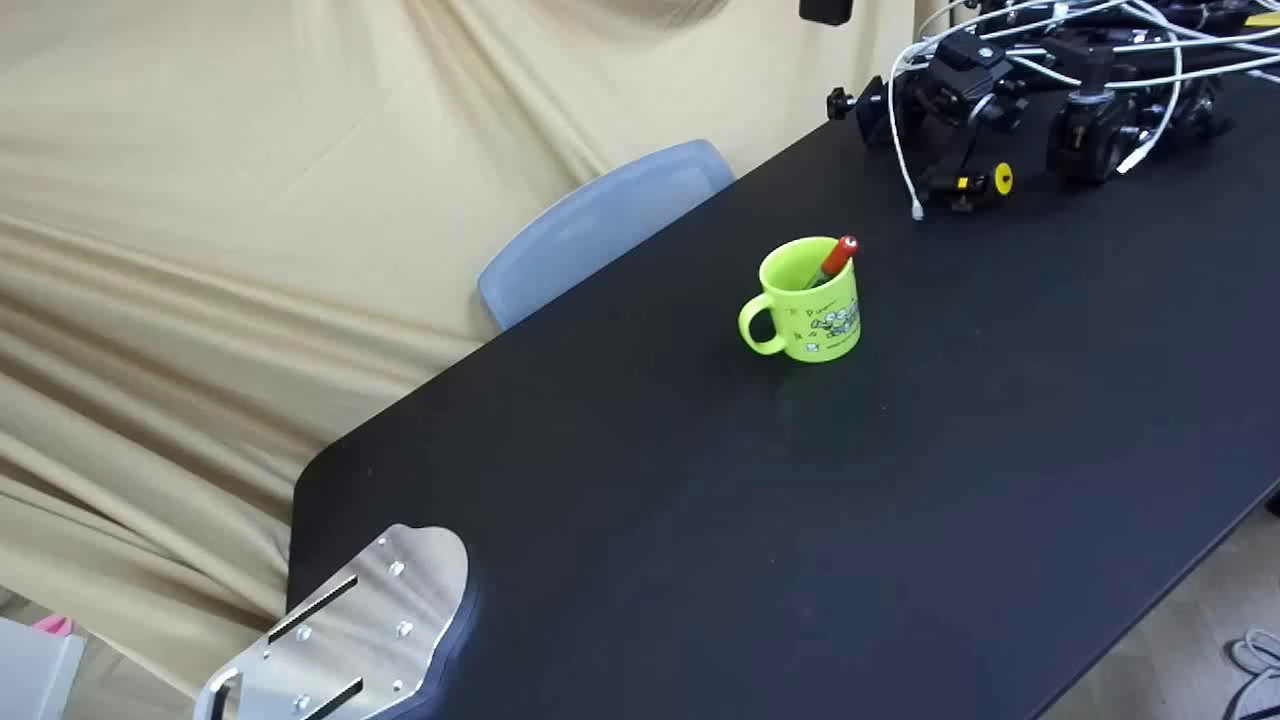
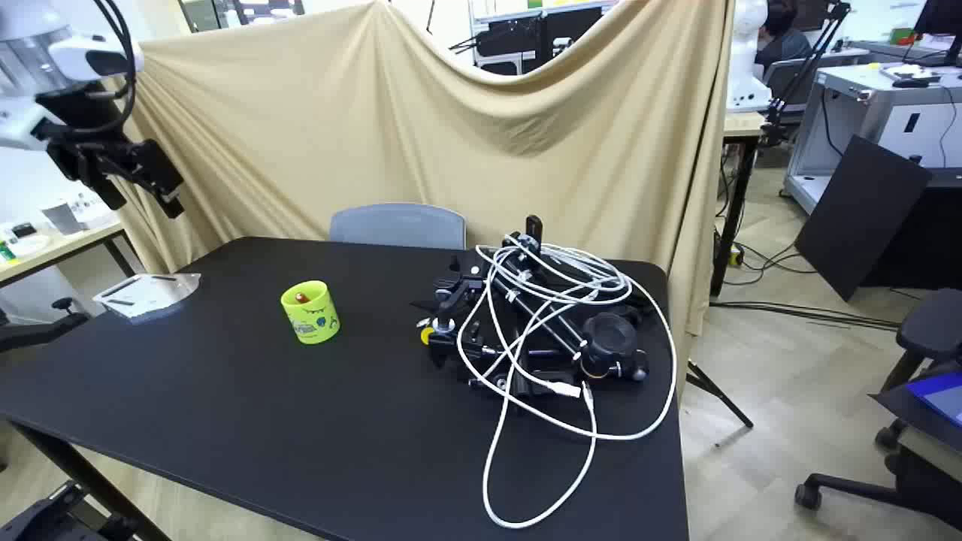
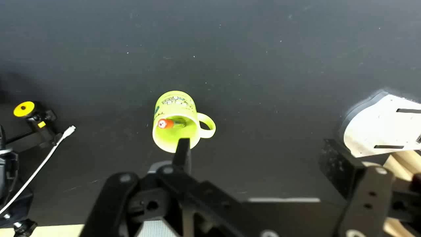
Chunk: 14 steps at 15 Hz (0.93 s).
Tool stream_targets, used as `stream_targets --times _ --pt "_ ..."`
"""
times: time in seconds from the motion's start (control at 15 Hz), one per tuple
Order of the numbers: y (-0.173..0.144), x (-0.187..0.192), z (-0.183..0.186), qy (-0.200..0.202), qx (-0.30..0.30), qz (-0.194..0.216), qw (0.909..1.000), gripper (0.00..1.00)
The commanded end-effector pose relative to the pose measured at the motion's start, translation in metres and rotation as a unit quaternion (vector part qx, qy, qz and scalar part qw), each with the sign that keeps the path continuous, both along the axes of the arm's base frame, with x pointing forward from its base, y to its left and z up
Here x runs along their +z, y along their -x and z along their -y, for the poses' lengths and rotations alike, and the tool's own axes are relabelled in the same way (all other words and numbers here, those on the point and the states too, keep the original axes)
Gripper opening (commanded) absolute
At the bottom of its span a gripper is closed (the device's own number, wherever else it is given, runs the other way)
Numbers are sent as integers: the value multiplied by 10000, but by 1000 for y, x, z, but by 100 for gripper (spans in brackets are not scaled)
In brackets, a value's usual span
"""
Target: Remove the marker from the mug and put it on the table
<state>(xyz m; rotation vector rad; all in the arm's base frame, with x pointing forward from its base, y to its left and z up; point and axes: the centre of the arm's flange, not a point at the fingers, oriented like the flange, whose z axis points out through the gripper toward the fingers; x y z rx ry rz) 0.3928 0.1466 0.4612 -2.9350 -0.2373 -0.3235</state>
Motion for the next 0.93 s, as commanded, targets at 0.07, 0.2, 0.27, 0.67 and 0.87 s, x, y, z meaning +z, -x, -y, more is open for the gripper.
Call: stream_targets --times 0.07,0.2,0.27,0.67,0.87 --pt "0 0 0 0 0 0 10000 100" --pt "0 0 0 0 0 0 10000 100" --pt "0 0 0 0 0 0 10000 100" --pt "0 0 0 0 0 0 10000 100" --pt "-8 -7 6 200 -142 244 9994 100"
